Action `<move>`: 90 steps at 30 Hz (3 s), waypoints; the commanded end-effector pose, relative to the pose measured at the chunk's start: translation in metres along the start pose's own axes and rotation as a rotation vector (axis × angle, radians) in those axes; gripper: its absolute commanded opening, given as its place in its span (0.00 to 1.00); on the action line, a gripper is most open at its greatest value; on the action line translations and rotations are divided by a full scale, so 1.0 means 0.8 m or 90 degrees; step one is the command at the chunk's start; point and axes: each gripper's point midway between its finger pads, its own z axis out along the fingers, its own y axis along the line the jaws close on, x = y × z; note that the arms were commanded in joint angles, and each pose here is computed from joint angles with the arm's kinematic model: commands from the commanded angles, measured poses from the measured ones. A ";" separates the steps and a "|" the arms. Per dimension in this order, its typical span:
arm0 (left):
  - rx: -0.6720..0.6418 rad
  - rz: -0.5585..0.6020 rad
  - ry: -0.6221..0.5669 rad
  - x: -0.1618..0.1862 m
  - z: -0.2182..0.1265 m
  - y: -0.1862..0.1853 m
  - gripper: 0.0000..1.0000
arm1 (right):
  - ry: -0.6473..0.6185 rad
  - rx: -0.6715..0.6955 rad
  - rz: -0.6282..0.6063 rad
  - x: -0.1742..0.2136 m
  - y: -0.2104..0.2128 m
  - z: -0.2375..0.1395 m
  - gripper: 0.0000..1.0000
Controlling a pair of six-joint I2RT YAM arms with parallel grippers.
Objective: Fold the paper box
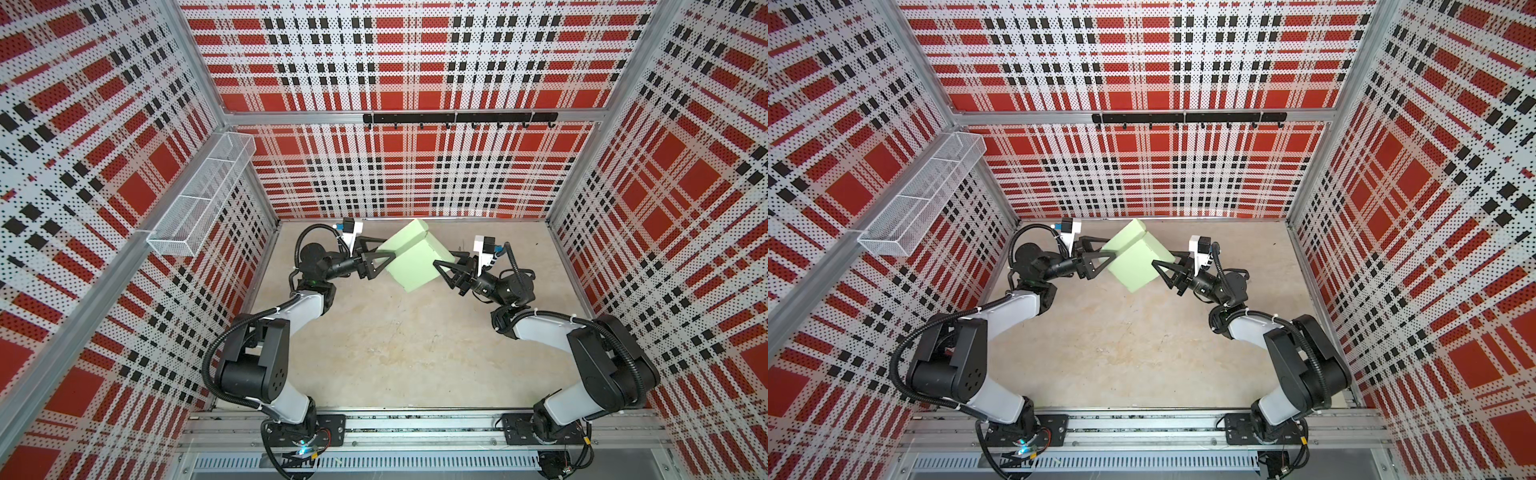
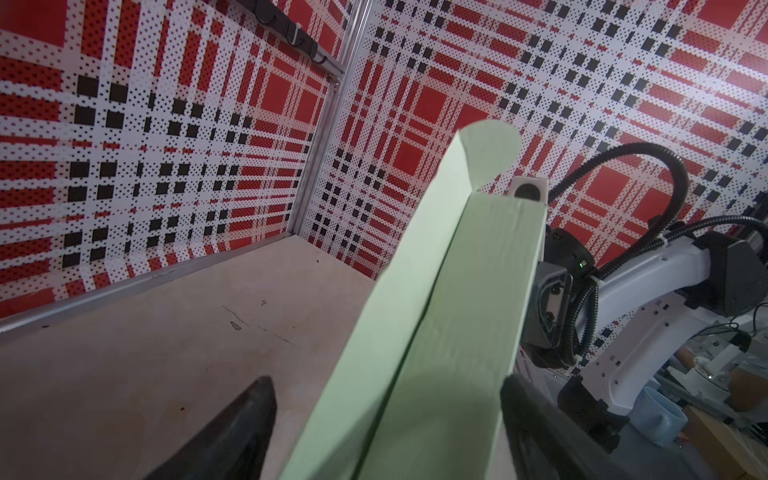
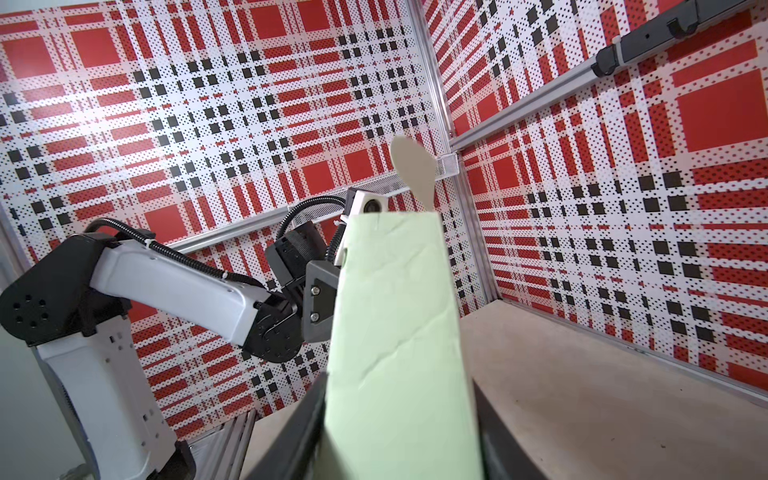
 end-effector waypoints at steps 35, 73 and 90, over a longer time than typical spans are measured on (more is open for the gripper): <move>0.182 0.009 0.132 0.058 0.025 -0.067 0.59 | 0.045 -0.124 0.036 0.003 0.023 0.018 0.37; -0.057 0.243 0.680 0.189 0.026 0.005 0.42 | 0.115 0.369 0.139 0.070 -0.121 -0.134 0.66; 0.006 0.325 0.857 0.285 0.035 0.009 0.45 | 0.148 0.445 0.292 0.163 -0.102 -0.144 0.65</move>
